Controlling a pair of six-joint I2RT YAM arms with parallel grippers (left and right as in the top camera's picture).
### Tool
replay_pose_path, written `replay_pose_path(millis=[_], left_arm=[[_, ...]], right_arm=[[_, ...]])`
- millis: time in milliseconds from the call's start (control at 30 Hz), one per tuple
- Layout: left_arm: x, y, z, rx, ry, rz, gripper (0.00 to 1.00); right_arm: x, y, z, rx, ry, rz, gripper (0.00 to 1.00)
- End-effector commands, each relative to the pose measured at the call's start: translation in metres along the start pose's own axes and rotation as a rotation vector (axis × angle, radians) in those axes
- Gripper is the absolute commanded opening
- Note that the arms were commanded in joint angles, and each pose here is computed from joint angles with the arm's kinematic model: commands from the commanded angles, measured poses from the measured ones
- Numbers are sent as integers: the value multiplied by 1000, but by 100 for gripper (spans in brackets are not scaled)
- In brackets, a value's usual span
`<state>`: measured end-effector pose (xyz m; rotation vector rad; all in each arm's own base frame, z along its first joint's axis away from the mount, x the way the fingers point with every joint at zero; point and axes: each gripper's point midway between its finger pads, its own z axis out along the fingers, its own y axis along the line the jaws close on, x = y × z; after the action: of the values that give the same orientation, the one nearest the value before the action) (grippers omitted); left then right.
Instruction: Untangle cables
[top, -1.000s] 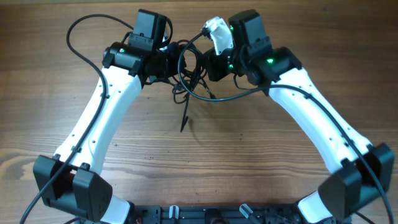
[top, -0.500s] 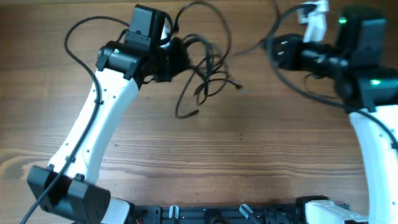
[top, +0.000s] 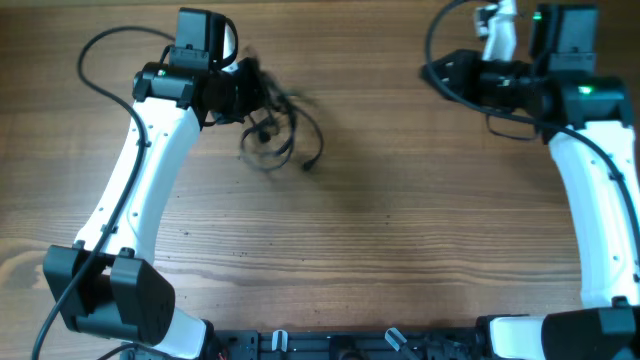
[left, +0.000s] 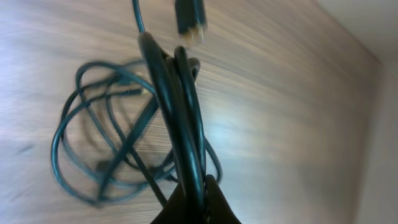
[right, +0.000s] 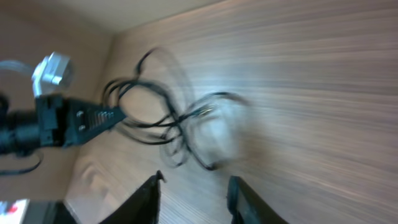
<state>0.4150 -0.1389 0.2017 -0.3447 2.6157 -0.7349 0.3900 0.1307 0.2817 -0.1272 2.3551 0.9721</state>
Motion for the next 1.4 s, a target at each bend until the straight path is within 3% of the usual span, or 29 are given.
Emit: replay_pose_path(millis=[0,200,367,633,800,1067,1367], left_arm=[[25,-66,-20,382,112,287,4],[33,-93,-35,558,139,345,4],[39,-124,-60,788,153,447,4],[44,-135,-73,882,169,478,4],[48,-150,-95,1030,178,557,6],[48,-150,-95,1022,210,498,7],[37,-145,-81,906,239,306,4]], right_arm=[[1,35,6,-138,15,-125,55],[5,54,12,-204,30,-179,62],[13,65,20,-222,55,-197,65],[17,56,34,-85,57,-220,65],[22,36,38,8,82,-195,64],[7,41,44,-19,27,-248,63],[27,47,85,-131,128,-245,57]])
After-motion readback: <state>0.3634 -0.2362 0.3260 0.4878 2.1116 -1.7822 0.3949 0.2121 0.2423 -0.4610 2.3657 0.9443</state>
